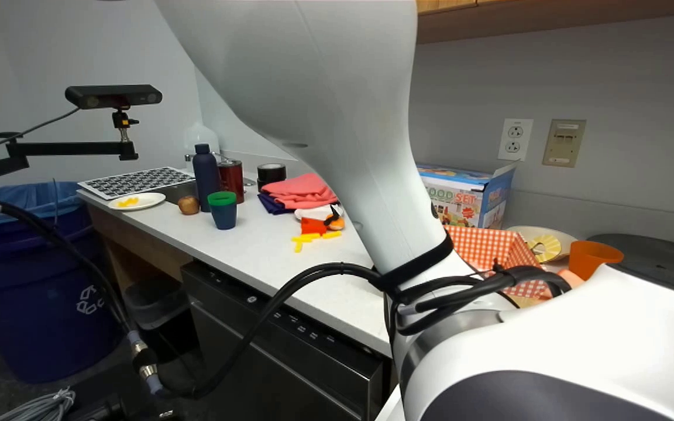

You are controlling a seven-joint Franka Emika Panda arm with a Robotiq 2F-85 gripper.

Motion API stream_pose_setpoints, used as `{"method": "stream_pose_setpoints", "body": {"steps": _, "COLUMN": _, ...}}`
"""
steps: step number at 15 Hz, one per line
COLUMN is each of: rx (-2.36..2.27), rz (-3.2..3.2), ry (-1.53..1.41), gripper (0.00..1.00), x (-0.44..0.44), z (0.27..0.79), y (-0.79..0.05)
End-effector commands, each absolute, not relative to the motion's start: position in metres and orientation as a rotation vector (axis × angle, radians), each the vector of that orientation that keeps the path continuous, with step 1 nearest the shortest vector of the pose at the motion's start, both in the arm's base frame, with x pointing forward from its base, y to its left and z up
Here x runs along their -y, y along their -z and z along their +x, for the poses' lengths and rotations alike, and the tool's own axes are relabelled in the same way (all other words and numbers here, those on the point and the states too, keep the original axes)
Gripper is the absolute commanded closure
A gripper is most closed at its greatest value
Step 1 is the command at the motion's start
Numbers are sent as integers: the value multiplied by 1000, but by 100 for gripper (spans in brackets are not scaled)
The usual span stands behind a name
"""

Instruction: Pull the drawer open

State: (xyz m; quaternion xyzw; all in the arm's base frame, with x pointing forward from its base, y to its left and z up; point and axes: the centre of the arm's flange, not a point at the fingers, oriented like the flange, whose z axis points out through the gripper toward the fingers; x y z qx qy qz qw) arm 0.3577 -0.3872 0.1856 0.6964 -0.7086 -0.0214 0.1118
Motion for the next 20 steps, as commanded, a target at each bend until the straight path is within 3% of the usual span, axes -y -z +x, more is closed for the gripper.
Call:
{"method": "stream_pose_setpoints", "body": {"steps": 1, "rx": 2040, "rz": 1980, "ry": 149, "gripper": 0, "x": 385, "z": 352, "y": -186}}
{"method": "stream_pose_setpoints", "body": {"steps": 12, "rx": 2004, "rz": 1931, "ry": 260, "gripper": 0, "x": 389, "z": 334, "y": -189}}
{"method": "stream_pose_setpoints", "body": {"steps": 20, "rx": 2020, "rz": 2044, "ry": 135, "gripper": 0, "x": 370, "z": 363, "y": -222}}
